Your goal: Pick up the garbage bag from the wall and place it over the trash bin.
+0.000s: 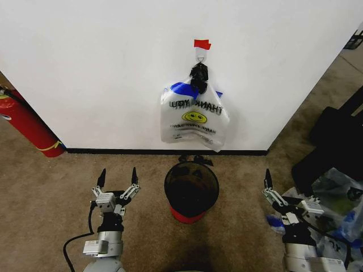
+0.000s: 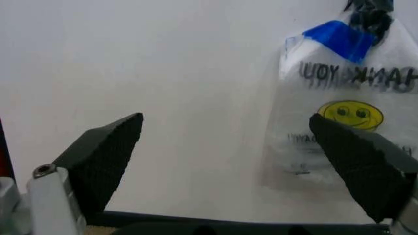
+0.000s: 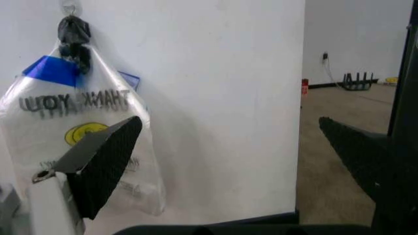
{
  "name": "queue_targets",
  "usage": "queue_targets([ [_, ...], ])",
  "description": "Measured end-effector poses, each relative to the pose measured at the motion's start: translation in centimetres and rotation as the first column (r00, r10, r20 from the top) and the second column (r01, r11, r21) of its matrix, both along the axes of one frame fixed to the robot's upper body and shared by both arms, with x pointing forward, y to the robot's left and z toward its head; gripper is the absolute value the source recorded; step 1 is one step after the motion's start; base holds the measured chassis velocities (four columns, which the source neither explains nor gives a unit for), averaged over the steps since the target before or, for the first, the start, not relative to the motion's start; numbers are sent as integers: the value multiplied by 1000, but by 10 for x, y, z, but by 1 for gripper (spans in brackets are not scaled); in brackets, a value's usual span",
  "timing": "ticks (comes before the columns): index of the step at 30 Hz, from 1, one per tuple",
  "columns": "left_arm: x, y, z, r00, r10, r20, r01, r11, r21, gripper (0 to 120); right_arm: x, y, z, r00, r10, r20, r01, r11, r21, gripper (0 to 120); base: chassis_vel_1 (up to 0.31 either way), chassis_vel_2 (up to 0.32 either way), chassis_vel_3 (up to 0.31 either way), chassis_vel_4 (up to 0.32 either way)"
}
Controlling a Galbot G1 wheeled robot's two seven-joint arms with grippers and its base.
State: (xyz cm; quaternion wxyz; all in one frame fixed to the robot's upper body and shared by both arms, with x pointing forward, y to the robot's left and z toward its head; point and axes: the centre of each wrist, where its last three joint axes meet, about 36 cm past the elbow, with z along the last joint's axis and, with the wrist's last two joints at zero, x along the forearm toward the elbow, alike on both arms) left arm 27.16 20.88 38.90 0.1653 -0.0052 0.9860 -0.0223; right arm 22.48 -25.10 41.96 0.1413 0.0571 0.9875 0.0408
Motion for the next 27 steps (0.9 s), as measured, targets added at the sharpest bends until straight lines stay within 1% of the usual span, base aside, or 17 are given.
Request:
queue_targets([
  [4,-1,-1,3,1000,2,8,-2,1000,0,100,-1,-1,0,1000,7,-2,-7,1000,-13,100,0,0,0,0],
  [7,-1,-2,3,1000,1,9,-1,1000,3,100,-4,-2,-2,1000,10,-12,-11,998,-58,100,0,0,0,0],
  [10,-1,-2,4,1000,-1,10,1,1000,5,100,-5,-2,-4,1000,9,-8,-10,997,-73,100,0,0,0,0],
  [27,-1,-2,4,1000,-4,6,4,1000,10,100,-4,-2,-6,1000,19,-2,-19,997,-80,100,0,0,0,0],
])
